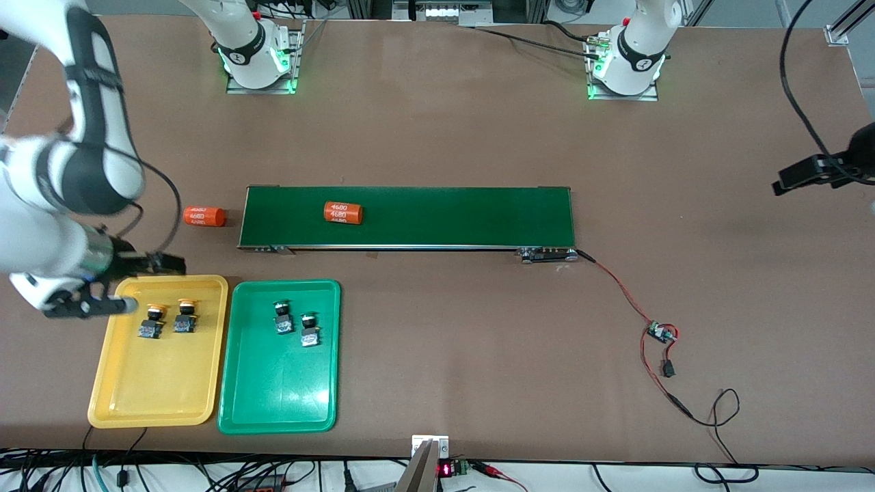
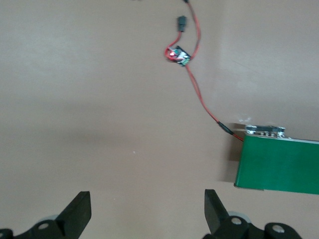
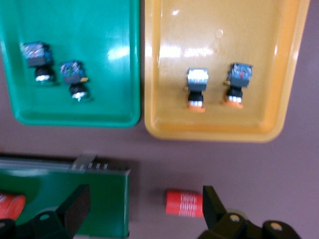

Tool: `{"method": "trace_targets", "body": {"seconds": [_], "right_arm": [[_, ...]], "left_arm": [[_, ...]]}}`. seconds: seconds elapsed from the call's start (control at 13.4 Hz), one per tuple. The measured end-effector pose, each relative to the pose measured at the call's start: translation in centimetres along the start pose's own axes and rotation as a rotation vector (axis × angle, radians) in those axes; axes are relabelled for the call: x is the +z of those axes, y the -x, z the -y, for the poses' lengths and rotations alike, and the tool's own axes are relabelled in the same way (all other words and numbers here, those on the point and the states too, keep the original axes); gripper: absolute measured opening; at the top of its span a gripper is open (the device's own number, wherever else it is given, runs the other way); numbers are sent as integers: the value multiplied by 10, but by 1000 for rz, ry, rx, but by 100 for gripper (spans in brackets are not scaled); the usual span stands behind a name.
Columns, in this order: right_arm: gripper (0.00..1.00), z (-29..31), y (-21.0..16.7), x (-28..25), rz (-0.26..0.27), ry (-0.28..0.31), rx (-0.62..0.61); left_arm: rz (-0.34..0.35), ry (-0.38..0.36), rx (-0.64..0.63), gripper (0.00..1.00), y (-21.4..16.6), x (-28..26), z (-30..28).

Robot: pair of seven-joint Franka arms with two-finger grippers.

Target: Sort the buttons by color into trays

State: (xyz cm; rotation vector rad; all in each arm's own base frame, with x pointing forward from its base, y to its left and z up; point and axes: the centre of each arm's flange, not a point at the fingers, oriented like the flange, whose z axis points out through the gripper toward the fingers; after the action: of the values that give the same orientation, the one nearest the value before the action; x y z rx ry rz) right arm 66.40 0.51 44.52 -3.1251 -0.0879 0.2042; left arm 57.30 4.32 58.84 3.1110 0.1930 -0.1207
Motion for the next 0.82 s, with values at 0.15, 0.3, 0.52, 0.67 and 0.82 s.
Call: {"method": "trace_targets", "body": {"seconds": [0.15,0.3,0.52,0.67,0.82], "right_arm": [[100,2,34,-44,40,-9,-2],[100,1,61,-70,46,-15,0],[100,-18,111,-79,43,-29,35],[100,-35,141,-83,24,-40,68],[100,-45,151,-84,9,-44,87]], "left_arm": [[-9,-1,23,100,3,-5,-13],[-12,-1,33,100,4,-7,-18],[-13,-1,34,100,4,-7,-19],[-13,-1,36,100,4,-7,-20],[-13,-1,36,100,4,-7,-20]]}}
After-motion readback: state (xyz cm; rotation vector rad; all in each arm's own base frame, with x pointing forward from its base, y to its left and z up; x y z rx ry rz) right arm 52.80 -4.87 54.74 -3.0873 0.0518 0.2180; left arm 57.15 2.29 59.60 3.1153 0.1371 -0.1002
